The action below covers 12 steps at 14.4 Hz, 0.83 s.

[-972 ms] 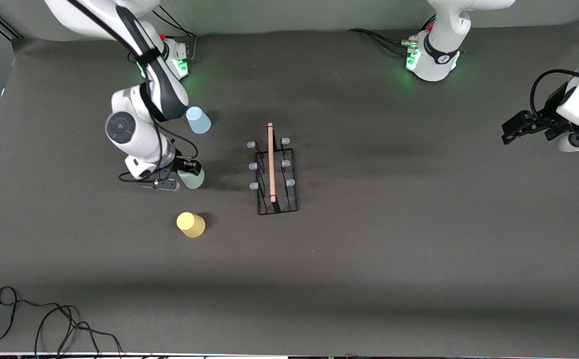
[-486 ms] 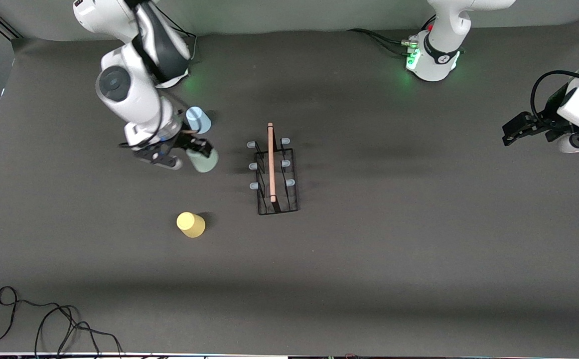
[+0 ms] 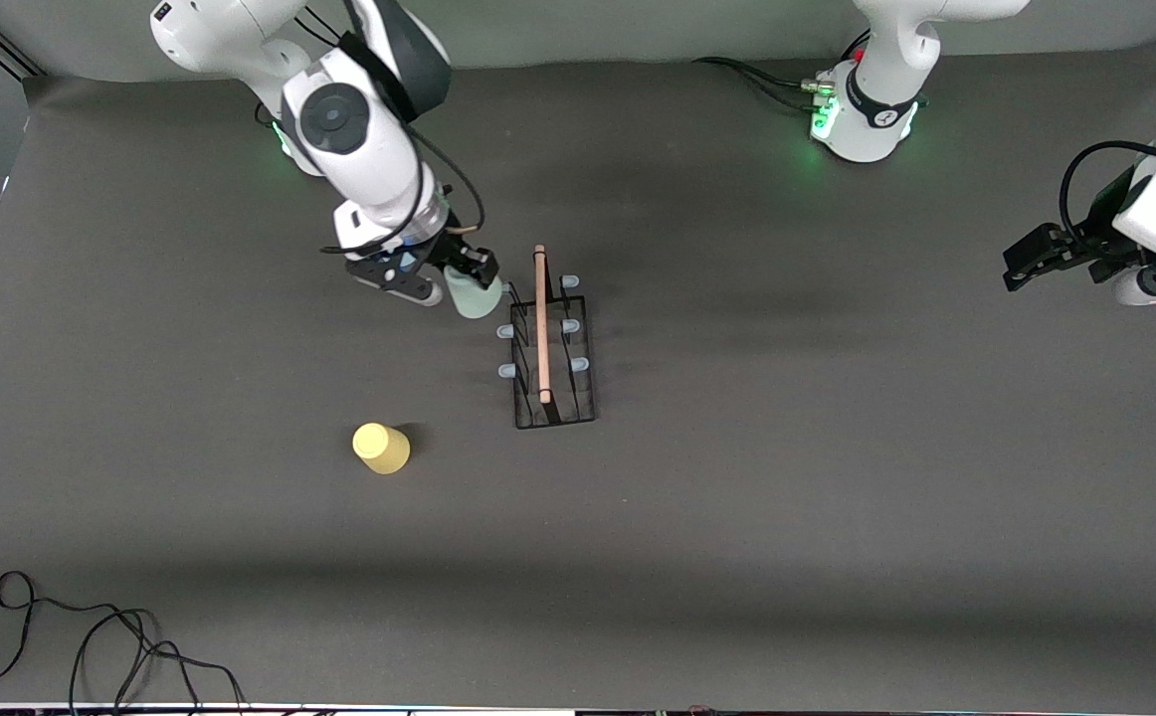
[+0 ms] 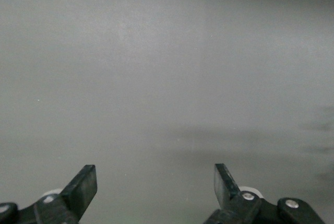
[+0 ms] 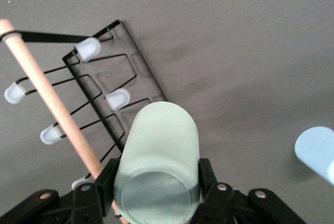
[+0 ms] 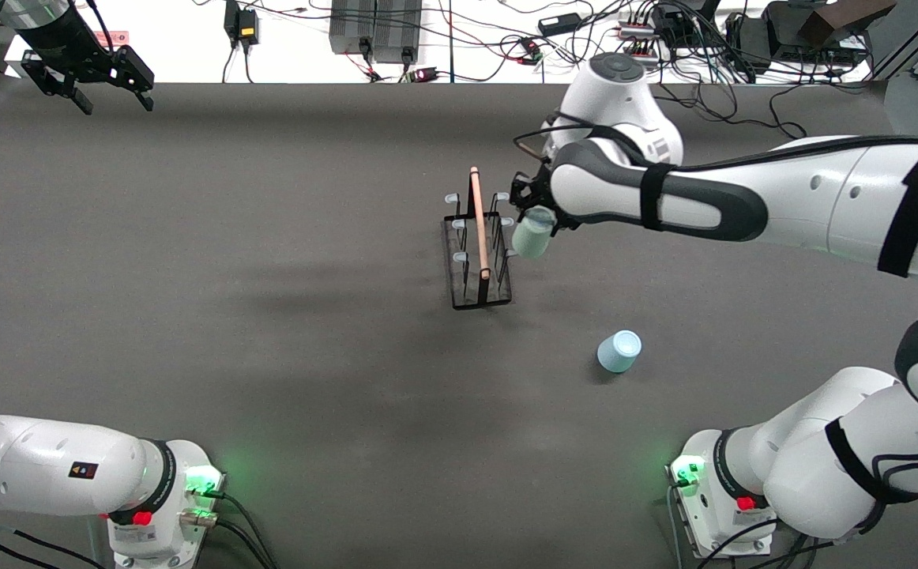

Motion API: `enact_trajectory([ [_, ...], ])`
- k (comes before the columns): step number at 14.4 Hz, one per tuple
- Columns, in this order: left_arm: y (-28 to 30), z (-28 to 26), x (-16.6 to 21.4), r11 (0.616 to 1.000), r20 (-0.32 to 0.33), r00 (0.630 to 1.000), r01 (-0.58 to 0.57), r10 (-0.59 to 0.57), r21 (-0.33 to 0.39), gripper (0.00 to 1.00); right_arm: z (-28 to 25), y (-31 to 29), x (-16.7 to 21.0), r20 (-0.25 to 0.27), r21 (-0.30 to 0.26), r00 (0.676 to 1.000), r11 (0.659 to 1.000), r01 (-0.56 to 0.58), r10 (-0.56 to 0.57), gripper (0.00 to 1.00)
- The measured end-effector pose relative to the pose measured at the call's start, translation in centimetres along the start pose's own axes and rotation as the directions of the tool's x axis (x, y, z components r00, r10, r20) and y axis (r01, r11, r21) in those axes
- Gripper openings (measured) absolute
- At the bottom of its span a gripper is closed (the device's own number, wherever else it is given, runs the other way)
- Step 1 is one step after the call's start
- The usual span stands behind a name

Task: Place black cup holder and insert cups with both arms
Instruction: 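Carry the green cup with the right gripper over a rack peg, then slide the green cup onto the peg and open the right gripper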

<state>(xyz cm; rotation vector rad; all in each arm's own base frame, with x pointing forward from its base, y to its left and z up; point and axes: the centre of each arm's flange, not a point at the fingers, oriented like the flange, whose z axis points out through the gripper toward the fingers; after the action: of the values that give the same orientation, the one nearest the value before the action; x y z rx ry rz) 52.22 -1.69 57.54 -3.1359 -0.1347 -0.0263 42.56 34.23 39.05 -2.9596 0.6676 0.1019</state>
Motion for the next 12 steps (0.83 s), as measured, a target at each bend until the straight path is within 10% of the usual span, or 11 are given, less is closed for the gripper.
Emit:
enact_trajectory([
  [9,0.5,0.2,0.3,1.000,-0.007,1.000,-0.008,0.008,0.000,1.00,5.4,-3.3,-1.5,0.007,-0.062,1.000,0.998,0.005,-0.004,0.66],
  [12,0.5,0.2,0.4,1.000,-0.014,1.000,-0.007,0.007,-0.002,1.00,5.9,-3.3,-1.4,0.009,-0.071,1.000,0.997,0.002,-0.002,0.90],
])
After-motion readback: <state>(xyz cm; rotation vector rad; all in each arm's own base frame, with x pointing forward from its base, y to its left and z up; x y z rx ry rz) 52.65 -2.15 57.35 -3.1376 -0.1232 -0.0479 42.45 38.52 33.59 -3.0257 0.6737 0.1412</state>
